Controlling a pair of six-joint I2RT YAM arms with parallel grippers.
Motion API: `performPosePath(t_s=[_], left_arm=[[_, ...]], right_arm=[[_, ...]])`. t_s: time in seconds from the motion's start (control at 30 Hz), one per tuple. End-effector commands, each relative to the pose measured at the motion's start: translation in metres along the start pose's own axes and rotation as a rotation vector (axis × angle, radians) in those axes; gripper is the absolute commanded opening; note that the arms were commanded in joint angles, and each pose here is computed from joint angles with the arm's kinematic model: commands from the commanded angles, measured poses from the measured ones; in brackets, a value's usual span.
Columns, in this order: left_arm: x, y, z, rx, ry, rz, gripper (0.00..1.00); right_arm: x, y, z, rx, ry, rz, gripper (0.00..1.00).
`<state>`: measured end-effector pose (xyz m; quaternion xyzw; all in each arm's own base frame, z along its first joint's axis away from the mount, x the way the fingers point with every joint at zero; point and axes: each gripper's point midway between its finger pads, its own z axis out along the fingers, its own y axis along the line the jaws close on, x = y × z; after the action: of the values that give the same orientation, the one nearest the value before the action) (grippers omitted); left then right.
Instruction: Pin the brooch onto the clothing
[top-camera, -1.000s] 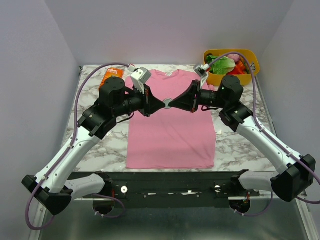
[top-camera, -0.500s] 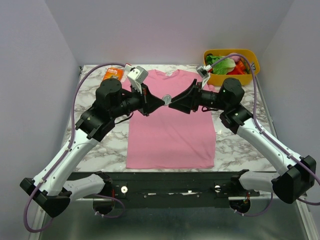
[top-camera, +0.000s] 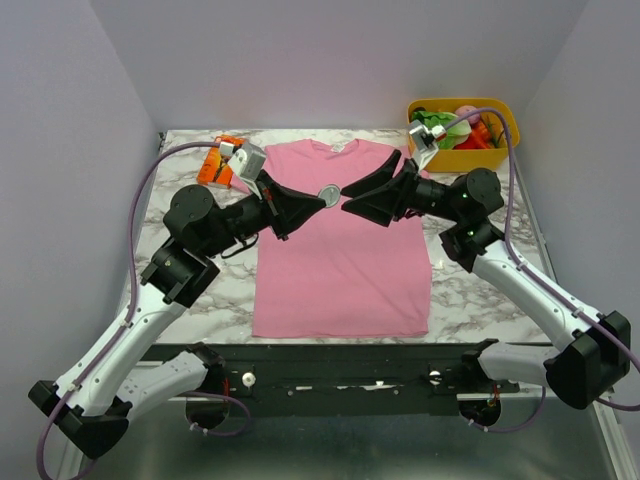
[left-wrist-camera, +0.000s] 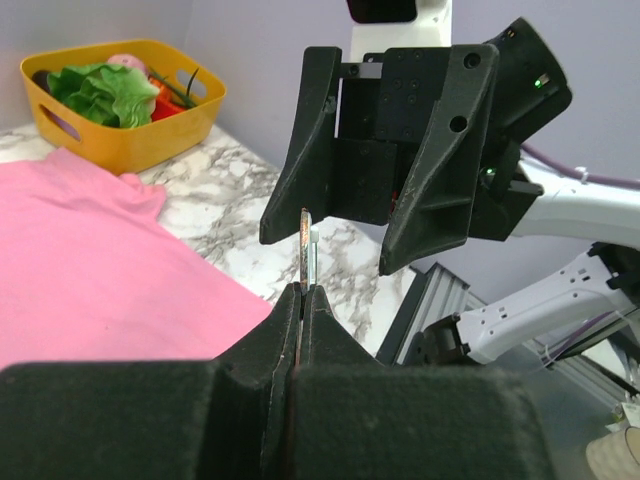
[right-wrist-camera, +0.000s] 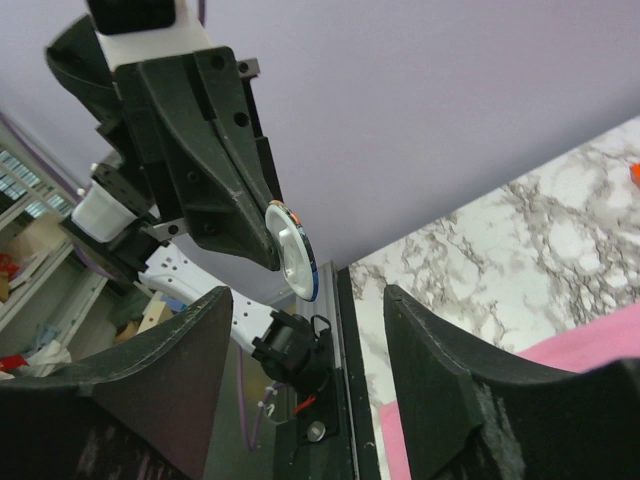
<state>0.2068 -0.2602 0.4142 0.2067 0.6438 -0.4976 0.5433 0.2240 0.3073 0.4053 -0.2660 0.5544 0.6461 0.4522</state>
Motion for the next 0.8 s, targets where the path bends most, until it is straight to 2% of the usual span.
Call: performPosePath(t_s=[0.0, 0.1, 0.27, 0.77], left_arm=[[-0.026, -0.022, -0.005, 0.088, -0.11, 0.008, 0.0], [-0.027, -0.024, -0.006, 0.095, -0.112, 0.002, 0.0], [-0.028, -0.028, -0.004, 0.113, -0.114, -0.01, 0.0], [-0.021, -0.029, -0.001, 0.133, -0.077, -0.041, 0.0]], right_arm=[[-0.022, 0.039, -0.001, -0.13, -0.043, -0.044, 0.66], [-0.024, 0.044, 0.0, -0.151, -0.03, -0.045, 0.61], [-0.026, 0.047, 0.0, -0.174, -0.042, -0.037, 0.59], [-0.031, 0.04, 0.016, -0.204, -0.038, 0.018, 0.39]])
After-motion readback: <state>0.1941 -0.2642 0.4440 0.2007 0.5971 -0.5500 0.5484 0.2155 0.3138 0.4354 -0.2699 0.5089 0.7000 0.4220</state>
